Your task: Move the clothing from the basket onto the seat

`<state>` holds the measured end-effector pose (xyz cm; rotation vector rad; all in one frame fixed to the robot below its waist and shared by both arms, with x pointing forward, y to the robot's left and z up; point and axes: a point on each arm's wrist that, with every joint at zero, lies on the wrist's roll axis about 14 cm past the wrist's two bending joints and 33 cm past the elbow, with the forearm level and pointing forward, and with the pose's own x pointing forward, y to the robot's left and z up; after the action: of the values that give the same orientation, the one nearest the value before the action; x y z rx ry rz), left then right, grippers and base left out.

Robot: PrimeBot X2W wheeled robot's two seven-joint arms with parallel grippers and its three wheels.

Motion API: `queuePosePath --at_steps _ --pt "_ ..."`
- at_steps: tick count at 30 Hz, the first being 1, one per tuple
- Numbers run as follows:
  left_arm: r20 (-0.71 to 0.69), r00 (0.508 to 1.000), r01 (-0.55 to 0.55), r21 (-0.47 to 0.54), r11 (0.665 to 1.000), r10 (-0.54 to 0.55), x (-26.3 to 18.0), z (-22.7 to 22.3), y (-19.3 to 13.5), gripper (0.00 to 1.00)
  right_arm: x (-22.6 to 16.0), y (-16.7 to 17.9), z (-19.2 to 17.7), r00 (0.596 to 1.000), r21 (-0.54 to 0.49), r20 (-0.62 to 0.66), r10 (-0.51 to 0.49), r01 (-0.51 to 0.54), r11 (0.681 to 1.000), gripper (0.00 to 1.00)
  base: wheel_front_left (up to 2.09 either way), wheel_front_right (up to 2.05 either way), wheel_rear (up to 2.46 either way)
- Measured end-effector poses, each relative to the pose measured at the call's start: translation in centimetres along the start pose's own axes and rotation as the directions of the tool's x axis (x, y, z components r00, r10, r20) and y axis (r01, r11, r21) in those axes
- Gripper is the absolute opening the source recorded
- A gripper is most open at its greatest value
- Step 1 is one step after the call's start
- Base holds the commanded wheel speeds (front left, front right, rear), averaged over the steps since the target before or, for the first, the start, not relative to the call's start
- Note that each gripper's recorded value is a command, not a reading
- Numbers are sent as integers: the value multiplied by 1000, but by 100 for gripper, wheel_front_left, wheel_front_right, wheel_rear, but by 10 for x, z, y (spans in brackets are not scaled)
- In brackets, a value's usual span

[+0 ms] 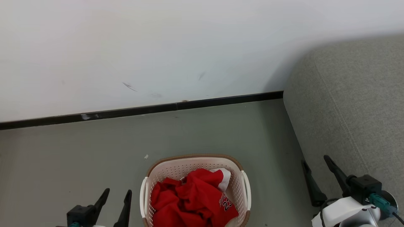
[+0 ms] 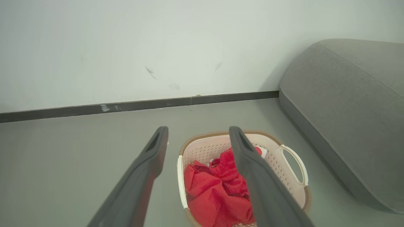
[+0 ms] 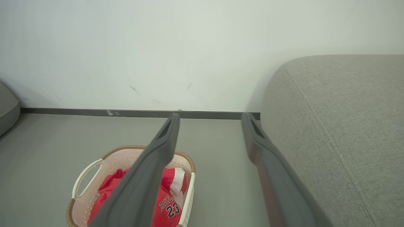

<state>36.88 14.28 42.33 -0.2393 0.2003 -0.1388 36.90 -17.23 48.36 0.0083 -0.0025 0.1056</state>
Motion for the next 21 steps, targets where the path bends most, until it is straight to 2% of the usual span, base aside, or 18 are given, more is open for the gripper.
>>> queuePosePath --at_steps 21 --pt "-156 963 224 8 974 -221 41 -47 -61 100 17 -19 -27 996 -8 -74 -59 59 998 100 0 0 0"
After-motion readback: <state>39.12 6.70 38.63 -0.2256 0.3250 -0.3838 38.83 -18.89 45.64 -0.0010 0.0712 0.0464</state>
